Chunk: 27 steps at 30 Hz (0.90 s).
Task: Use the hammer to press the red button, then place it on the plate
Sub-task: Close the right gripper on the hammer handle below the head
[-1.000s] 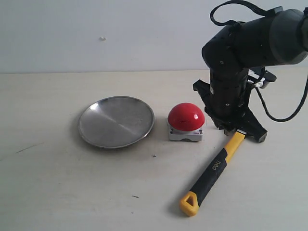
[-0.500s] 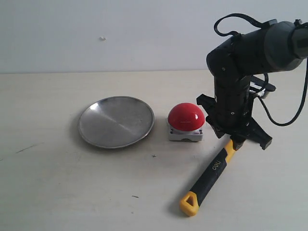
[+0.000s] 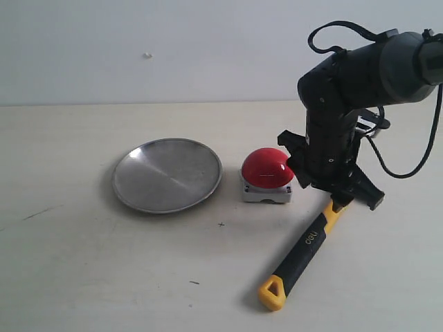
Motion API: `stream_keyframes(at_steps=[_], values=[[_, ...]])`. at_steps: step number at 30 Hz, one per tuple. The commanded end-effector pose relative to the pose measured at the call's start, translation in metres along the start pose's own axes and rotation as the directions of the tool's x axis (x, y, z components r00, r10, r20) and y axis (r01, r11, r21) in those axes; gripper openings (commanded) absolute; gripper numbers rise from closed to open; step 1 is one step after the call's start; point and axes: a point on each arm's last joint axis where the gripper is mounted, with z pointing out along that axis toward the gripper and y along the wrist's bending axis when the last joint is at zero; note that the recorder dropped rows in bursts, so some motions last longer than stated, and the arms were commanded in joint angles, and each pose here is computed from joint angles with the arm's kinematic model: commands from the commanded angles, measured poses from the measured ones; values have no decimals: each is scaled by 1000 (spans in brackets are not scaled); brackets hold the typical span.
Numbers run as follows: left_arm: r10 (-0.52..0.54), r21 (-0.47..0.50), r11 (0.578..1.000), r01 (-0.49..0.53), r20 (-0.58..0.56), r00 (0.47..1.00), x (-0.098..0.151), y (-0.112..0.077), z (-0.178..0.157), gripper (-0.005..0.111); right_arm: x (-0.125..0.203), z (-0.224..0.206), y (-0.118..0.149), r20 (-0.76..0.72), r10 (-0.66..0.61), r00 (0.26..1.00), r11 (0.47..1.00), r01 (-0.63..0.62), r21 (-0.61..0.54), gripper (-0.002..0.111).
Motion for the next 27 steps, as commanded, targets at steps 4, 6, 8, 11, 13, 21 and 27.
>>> stream_keyframes(at_steps=[4,6,8,11,13,21,27], values=[[0,2,1000,0,6,1000,1,0,-1,0,-8,2,1,18,-33,999,999,34,-23,63],[0,2,1000,0,6,1000,1,0,-1,0,-11,7,-2,-33,-20,999,1000,20,1,63],[0,2,1000,0,6,1000,1,0,-1,0,-14,11,-4,-67,-28,997,1000,29,11,63],[0,2,1000,0,6,1000,1,0,-1,0,-20,13,-6,-66,-65,996,998,66,17,63],[0,2,1000,0,6,1000,1,0,-1,0,-21,13,-8,-68,-64,996,998,66,25,63],[0,2,1000,0,6,1000,1,0,-1,0,-28,24,-14,-49,-82,995,992,87,89,63],[0,2,1000,0,6,1000,1,0,-1,0,-28,32,-13,-56,-83,995,992,88,86,63]])
